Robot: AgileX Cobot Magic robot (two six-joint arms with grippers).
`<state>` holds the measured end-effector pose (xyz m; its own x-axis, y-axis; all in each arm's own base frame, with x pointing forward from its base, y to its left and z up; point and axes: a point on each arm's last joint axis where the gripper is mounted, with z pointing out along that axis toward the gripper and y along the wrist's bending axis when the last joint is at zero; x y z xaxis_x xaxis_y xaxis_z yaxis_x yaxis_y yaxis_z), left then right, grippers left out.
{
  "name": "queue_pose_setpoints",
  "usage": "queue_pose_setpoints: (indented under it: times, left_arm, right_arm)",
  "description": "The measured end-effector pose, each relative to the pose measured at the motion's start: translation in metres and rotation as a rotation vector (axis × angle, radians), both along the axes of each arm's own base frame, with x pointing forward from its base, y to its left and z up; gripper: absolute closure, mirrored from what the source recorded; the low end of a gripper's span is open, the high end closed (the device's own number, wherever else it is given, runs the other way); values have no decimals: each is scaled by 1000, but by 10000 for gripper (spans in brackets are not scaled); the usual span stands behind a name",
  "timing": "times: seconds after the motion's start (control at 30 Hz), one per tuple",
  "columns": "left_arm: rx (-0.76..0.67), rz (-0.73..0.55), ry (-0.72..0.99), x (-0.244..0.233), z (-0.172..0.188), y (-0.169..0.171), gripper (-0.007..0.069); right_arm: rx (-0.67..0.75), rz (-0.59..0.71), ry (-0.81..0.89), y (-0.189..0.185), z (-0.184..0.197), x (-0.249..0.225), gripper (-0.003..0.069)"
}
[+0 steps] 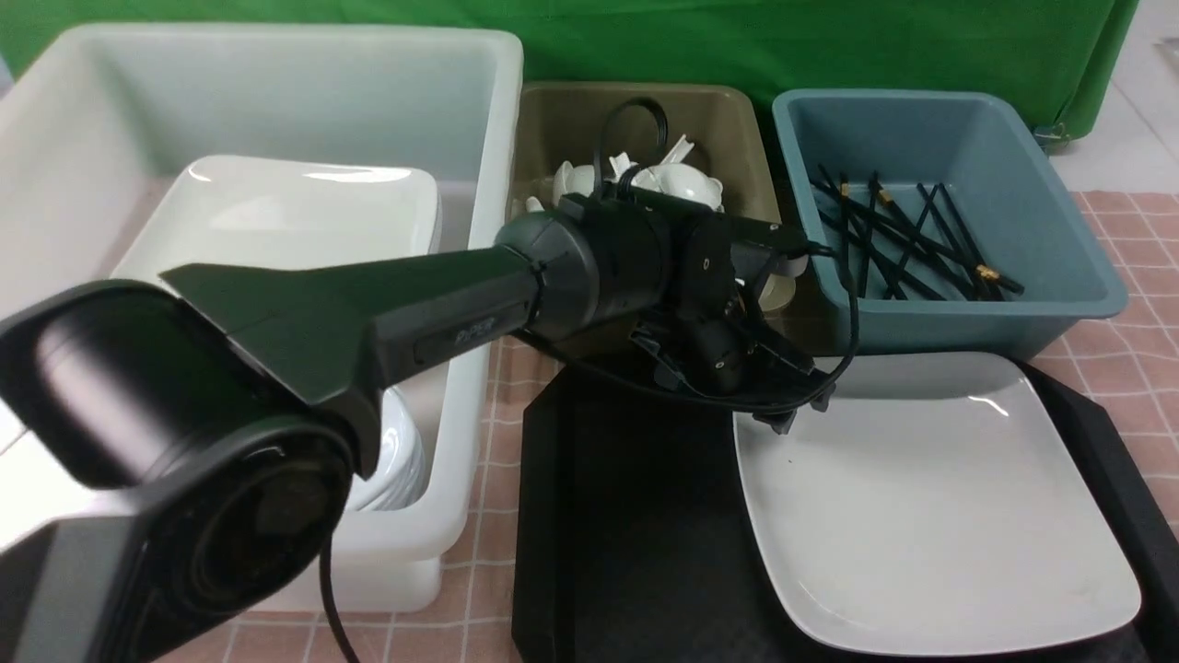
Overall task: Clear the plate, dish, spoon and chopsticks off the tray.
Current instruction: Use the left arm to grab a plate from the dinner plate
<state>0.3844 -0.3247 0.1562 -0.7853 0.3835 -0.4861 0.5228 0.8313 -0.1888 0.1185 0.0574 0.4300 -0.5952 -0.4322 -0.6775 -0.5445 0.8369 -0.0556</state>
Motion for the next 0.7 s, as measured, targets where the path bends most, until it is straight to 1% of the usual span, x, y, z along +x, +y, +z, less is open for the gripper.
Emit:
queue_pose_setpoints:
  times: [0.17, 0.23, 0.27, 0.3, 0.37, 0.4, 0.43, 0.5, 0.57, 0.7]
  left_arm:
    - [-11, 4, -28, 4, -5, -2, 167]
    - [-19, 7, -40, 5, -7, -3, 203]
    - [-21, 7, -41, 5, -8, -3, 237]
    - [-22, 6, -43, 6, -7, -3, 244]
    - [-31, 8, -38, 5, -7, -5, 389]
    - [-32, 9, -37, 5, -7, -5, 400]
    - [-48, 26, -25, 6, -5, -4, 466]
    - [-56, 36, -8, 5, -2, -4, 483]
    - [-45, 33, 12, 2, 0, -3, 483]
    - [-10, 2, 42, -4, 11, 1, 496]
  right_arm:
    - [-3, 3, -2, 0, 0, 0, 627]
    - [-4, 5, -3, 0, 0, 0, 627]
    - [-3, 6, -6, 0, 0, 0, 627]
    - [-3, 6, -6, 0, 0, 0, 627]
    - [1, 6, -18, 0, 1, 1, 627]
    - [1, 6, -18, 0, 1, 1, 627]
    - [3, 5, -23, 0, 1, 1, 627]
    - [6, 5, -28, 1, 2, 2, 627]
    - [5, 7, -31, 1, 2, 2, 627]
    - [5, 7, -31, 1, 2, 2, 627]
